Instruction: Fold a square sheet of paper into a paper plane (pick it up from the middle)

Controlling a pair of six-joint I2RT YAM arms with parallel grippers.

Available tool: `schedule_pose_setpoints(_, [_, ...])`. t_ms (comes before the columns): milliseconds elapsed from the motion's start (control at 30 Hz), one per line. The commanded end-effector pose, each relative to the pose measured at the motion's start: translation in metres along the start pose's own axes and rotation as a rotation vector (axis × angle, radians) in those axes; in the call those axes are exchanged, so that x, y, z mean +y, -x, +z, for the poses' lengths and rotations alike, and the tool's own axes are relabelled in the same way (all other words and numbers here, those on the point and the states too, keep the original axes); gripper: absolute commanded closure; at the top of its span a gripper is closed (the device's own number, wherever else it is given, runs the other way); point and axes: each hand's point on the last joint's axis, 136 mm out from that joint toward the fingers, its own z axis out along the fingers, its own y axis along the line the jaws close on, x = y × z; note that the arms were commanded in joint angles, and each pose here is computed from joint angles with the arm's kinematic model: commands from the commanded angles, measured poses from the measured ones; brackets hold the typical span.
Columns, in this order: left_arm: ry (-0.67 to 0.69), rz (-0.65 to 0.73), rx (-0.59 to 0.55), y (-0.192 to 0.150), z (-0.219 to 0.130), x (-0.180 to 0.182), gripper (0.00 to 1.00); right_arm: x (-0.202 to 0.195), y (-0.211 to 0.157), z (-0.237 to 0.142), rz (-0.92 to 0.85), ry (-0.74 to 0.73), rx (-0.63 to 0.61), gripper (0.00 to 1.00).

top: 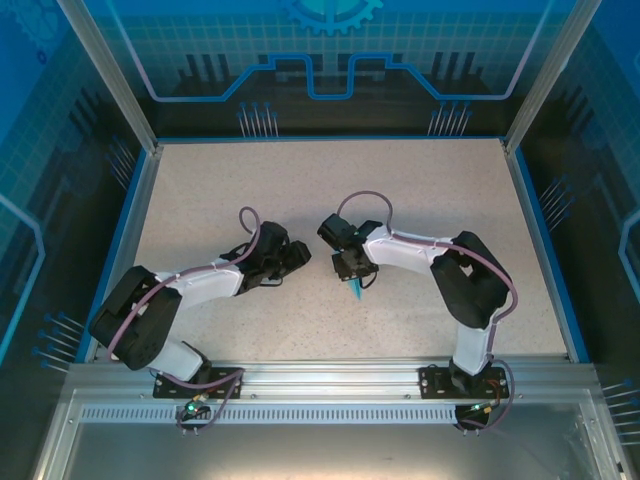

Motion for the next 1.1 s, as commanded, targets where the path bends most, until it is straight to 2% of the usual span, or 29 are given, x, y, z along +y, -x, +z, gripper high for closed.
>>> schedule_pose_setpoints(0, [0.037,0.022,-0.009,0.001,-0.004,0.01,0.43,0.003,-0.001,0.001,-0.02,-0.022,0.011,0.77])
schedule_pose_setpoints(267, [0.046,0.026,-0.01,0.003,-0.005,0.01,0.41,0.002,-0.003,0.011,-0.013,-0.048,0.021,0.79])
schedule_pose_setpoints(533, [0.071,0.03,-0.021,0.005,-0.01,0.014,0.36,-0.001,0.003,0.002,0.001,-0.061,-0.01,0.9])
schedule_pose_setpoints(667, [0.12,0.03,-0.042,0.009,-0.018,0.025,0.3,0.002,0.021,-0.014,-0.013,-0.044,-0.066,0.9])
schedule_pose_setpoints(800, [0.211,0.048,-0.078,0.013,-0.032,0.042,0.18,0.008,0.052,-0.023,-0.02,-0.016,-0.12,0.91])
schedule_pose_setpoints(1000, [0.353,0.092,-0.151,0.023,-0.061,0.071,0.02,0.021,0.094,-0.019,-0.023,0.025,-0.174,0.91])
schedule_pose_setpoints(1067, [0.383,0.106,-0.179,0.027,-0.071,0.077,0.02,0.027,0.104,-0.016,-0.018,0.044,-0.18,0.91])
